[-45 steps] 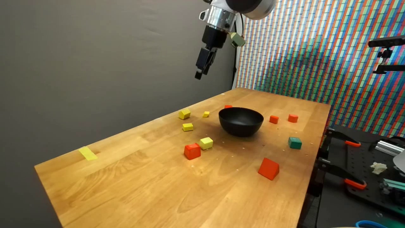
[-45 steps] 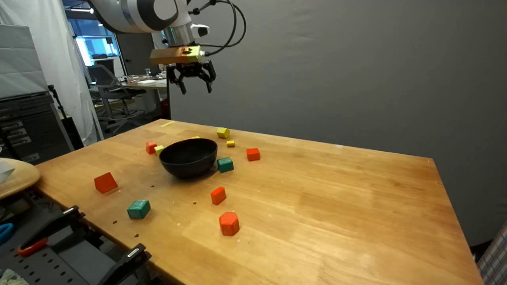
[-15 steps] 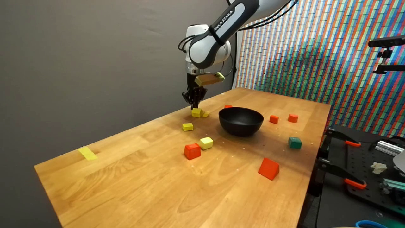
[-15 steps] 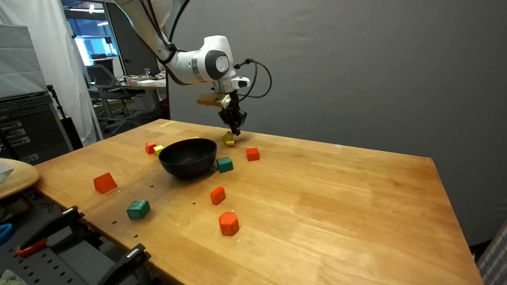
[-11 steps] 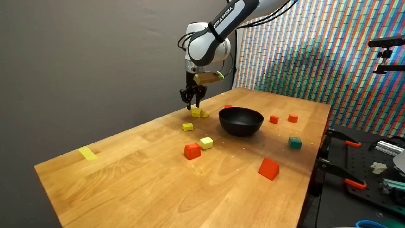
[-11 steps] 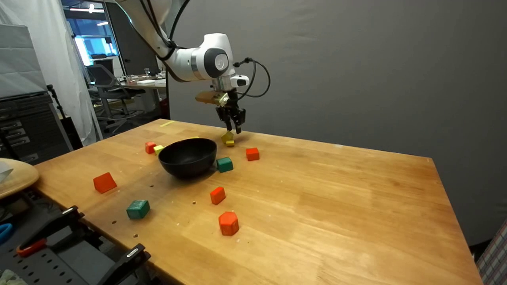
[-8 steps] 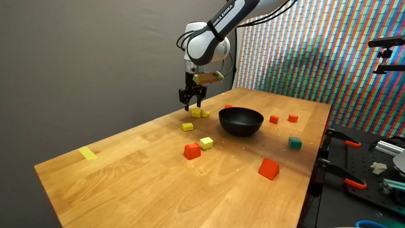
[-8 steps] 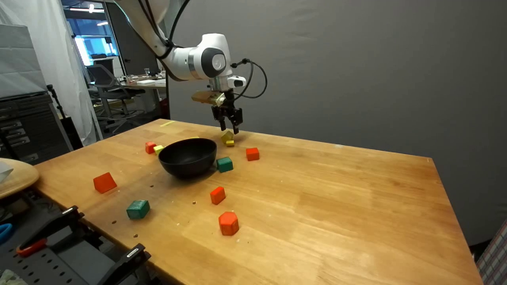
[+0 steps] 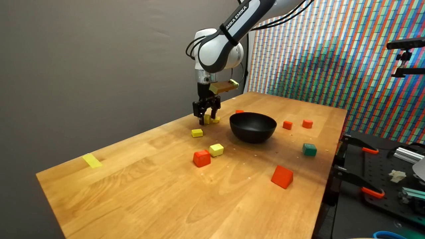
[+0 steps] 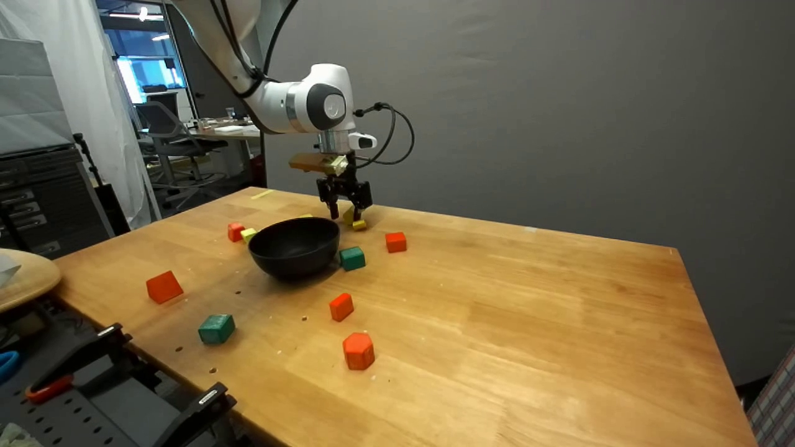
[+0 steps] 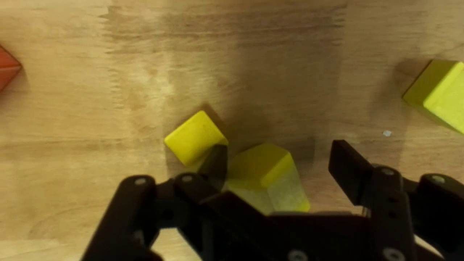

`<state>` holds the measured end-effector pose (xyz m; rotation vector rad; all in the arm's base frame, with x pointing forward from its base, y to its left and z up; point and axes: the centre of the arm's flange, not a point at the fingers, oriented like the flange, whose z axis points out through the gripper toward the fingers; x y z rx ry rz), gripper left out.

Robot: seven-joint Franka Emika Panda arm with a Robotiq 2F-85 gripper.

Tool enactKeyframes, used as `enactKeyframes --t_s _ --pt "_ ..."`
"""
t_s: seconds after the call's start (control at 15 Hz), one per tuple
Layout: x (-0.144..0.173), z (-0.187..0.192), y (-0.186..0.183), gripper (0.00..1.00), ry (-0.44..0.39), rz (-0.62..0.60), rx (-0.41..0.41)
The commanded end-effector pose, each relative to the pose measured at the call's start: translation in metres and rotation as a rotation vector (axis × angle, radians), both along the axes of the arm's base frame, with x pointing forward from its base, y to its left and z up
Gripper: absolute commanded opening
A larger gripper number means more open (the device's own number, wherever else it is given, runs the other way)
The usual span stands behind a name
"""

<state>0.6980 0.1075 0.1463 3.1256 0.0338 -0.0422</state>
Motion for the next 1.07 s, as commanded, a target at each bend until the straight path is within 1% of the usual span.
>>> enactKeyframes --t_s 0.0,0.2,0.27,0.33,0.47,0.6,0.73,0.8,0.93,1.0 --pt "-0.013 0.007 -0.009 0.45 0.007 0.030 -0.009" --pt "-0.014 0.009 -0.006 0.23 0.002 0.051 -0.021" --pt "-0.014 0.011 -0.004 0.19 -0.002 0.058 -0.020" --pt "-0.014 0.013 -0.003 0.19 -0.001 0.063 -0.017" --pt "-0.019 0.032 0.003 0.18 -0.006 0.087 -0.002" --pt "-0.034 0.071 0.008 0.18 0.013 0.146 0.007" --pt "-0.049 0.101 0.008 0.18 0.003 0.207 -0.012" --pt "-0.059 0.116 0.006 0.18 -0.008 0.220 -0.042" --pt "-0.083 0.142 -0.002 0.18 -0.012 0.198 -0.087" --pt "-0.097 0.149 -0.009 0.18 0.002 0.183 -0.094"
